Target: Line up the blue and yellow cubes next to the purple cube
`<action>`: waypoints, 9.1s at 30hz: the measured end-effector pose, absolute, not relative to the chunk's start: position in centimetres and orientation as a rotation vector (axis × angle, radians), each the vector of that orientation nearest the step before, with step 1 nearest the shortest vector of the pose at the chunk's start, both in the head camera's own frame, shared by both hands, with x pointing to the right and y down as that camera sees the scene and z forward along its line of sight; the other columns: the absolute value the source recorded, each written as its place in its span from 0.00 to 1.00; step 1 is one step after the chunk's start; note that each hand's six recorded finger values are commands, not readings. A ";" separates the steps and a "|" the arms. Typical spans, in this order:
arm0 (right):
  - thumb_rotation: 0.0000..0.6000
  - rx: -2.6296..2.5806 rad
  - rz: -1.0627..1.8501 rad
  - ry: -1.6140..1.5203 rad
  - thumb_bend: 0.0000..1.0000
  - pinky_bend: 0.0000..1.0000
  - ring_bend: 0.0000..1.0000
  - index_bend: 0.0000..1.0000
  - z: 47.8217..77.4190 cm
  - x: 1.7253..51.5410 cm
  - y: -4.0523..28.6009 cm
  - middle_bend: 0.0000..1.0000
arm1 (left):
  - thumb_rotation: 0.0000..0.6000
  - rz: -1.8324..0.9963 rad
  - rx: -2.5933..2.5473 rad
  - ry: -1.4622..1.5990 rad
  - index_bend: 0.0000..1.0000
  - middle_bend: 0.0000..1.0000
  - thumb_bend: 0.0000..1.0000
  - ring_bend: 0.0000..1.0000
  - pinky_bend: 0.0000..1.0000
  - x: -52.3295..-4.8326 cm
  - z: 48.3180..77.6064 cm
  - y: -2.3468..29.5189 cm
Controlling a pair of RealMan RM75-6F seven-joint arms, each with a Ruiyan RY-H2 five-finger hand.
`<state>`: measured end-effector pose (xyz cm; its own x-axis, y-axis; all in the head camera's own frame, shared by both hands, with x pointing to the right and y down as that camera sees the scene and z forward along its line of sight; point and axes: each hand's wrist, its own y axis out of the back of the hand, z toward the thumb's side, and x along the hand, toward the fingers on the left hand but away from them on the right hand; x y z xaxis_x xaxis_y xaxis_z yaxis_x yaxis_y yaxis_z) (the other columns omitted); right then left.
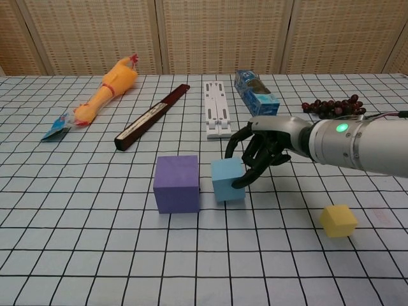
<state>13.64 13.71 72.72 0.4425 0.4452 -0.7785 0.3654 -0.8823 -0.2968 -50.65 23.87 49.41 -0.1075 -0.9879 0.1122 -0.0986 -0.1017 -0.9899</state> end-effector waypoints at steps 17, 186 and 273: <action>1.00 -2.684 1.385 -0.726 0.00 1.00 0.98 0.47 73.8 12.5 13.4 0.87 | 1.00 -1.346 -1.304 1.327 0.36 0.37 0.42 0.30 0.41 -51.0 49.5 23.8; 1.00 -2.408 1.495 -0.511 0.00 1.00 1.00 0.30 65.1 26.5 17.8 0.91 | 1.00 -1.408 -1.344 1.269 0.36 0.39 0.42 0.32 0.41 -50.4 50.4 24.0; 1.00 -2.338 1.484 -0.701 0.26 1.00 1.00 0.49 69.0 28.0 19.2 0.93 | 1.00 -1.397 -1.359 1.258 0.36 0.39 0.41 0.32 0.41 -49.9 50.3 24.1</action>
